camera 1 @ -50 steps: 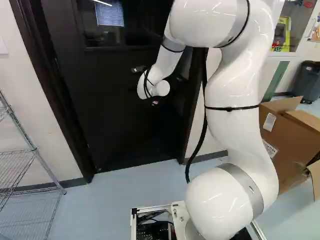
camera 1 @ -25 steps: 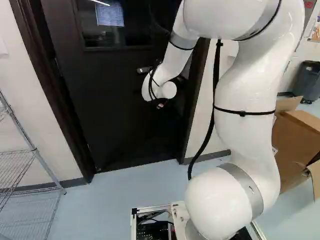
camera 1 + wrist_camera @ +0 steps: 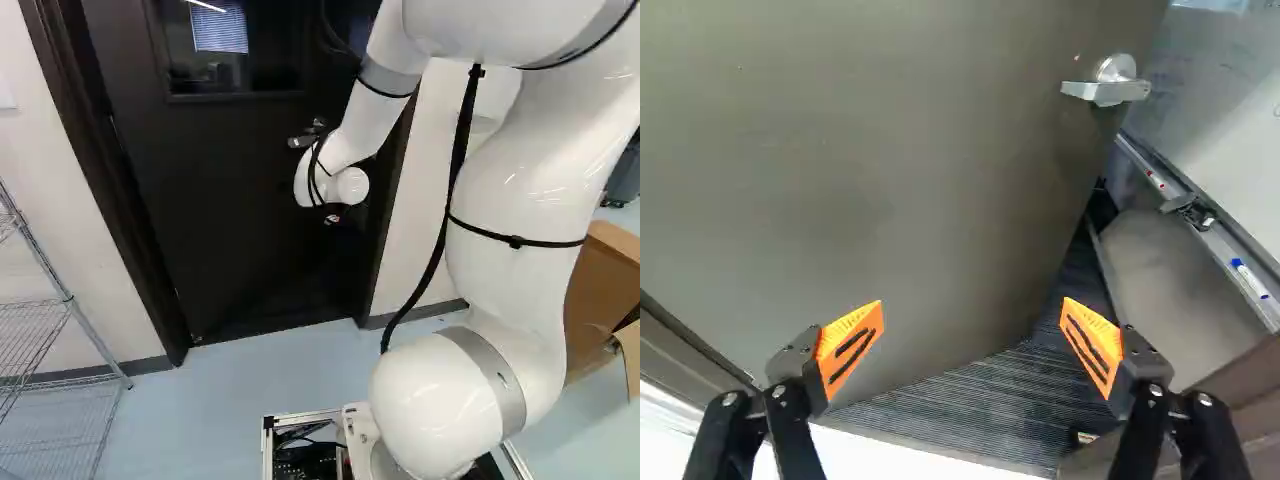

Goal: Open the door and move inside

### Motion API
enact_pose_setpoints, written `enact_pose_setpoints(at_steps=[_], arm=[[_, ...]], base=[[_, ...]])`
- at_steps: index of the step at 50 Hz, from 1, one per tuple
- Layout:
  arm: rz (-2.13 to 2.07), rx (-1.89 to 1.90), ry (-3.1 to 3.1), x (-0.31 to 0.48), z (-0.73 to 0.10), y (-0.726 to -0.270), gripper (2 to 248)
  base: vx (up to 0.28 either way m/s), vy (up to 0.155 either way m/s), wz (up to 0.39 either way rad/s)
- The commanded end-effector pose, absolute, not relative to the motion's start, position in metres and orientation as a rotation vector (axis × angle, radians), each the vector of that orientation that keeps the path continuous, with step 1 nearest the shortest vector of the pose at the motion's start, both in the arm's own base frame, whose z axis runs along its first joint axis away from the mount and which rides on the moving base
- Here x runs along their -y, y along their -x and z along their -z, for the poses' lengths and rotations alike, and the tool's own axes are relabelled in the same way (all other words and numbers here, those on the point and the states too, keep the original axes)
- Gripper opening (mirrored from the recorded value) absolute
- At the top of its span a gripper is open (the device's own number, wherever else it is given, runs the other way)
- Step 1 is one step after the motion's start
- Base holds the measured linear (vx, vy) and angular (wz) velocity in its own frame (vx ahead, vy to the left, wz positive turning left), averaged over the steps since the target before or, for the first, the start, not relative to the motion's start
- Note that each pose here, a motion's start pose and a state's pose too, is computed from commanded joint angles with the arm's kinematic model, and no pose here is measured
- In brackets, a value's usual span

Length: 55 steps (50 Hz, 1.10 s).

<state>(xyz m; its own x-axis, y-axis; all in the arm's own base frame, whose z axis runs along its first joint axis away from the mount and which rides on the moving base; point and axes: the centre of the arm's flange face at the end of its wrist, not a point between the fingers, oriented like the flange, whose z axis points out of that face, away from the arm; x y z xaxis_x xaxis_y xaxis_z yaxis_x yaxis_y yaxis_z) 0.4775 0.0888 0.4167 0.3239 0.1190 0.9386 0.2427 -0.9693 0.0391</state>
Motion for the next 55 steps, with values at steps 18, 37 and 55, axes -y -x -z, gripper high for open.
enact_pose_setpoints(at_steps=[18,37,55], arm=[[1.742,0.245,2.502,-0.064,-0.418,-0.448,247],[1.752,0.196,2.527,-0.043,-0.418,-0.414,247],[1.782,0.145,2.537,-0.024,-0.417,-0.38,247]], base=[[0.0,0.0,0.0],[0.0,0.0,0.0],[0.0,0.0,0.0]])
